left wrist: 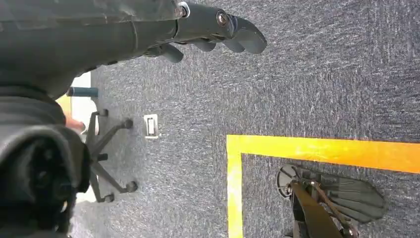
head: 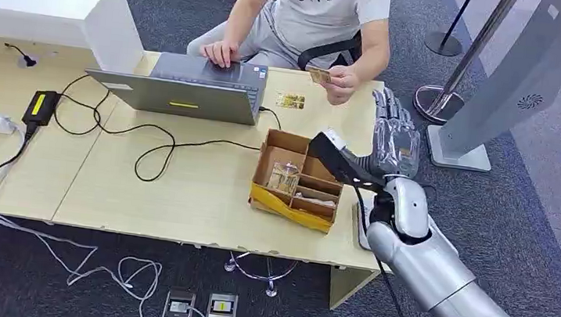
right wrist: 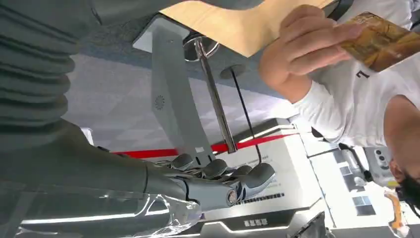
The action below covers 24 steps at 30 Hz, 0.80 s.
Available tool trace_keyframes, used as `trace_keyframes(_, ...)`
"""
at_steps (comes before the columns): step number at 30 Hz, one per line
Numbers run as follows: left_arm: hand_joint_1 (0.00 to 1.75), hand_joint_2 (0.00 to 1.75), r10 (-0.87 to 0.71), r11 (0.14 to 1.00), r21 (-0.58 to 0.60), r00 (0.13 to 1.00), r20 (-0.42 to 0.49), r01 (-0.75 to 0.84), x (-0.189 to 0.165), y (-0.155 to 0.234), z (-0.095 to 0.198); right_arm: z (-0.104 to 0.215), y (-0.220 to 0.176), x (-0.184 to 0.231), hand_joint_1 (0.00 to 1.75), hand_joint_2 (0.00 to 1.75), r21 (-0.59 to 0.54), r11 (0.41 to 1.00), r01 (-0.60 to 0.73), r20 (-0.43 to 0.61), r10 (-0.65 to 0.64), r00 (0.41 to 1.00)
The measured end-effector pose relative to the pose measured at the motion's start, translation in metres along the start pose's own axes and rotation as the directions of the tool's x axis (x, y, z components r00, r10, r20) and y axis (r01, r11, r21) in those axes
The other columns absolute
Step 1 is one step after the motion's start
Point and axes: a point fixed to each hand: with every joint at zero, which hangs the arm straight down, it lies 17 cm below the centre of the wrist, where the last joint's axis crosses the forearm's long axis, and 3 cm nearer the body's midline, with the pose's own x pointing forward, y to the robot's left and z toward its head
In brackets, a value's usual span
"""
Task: Pass the card to the sensor for recognition and then transmit it.
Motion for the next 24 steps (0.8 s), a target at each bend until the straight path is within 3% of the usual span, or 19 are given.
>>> trace_keyframes(7, 0.0, 0.0, 0.001, 1.0, -0.007, 1.0, -0.004, -0.001, -0.001, -0.001, 0.0, 0.002, 0.006, -0.004, 0.0, 0.0, 0.015, 1.0, 0.012, -0.02, -0.012, 1.0)
trace_keyframes(12, 0.0, 0.0, 0.003, 1.0, -0.003, 0.999, -0.036, -0.003, -0.006, -0.002, 0.001, 0.002, -0.001, -0.043, 0.0, 0.0, -0.022, 0.988, 0.153, -0.154, -0.155, 0.976)
trace_keyframes(18, 0.0, 0.0, 0.0, 1.0, -0.01, 0.997, -0.072, -0.001, -0.014, -0.009, 0.003, 0.011, -0.03, -0.144, 0.0, 0.0, -0.147, 0.945, 0.292, -0.407, -0.327, 0.853)
trace_keyframes(24, 0.0, 0.0, 0.038, 0.999, -0.011, 0.995, -0.09, -0.039, -0.016, -0.013, 0.004, 0.043, -0.064, -0.235, 0.0, 0.0, -0.228, 0.924, 0.306, -0.58, -0.382, 0.719)
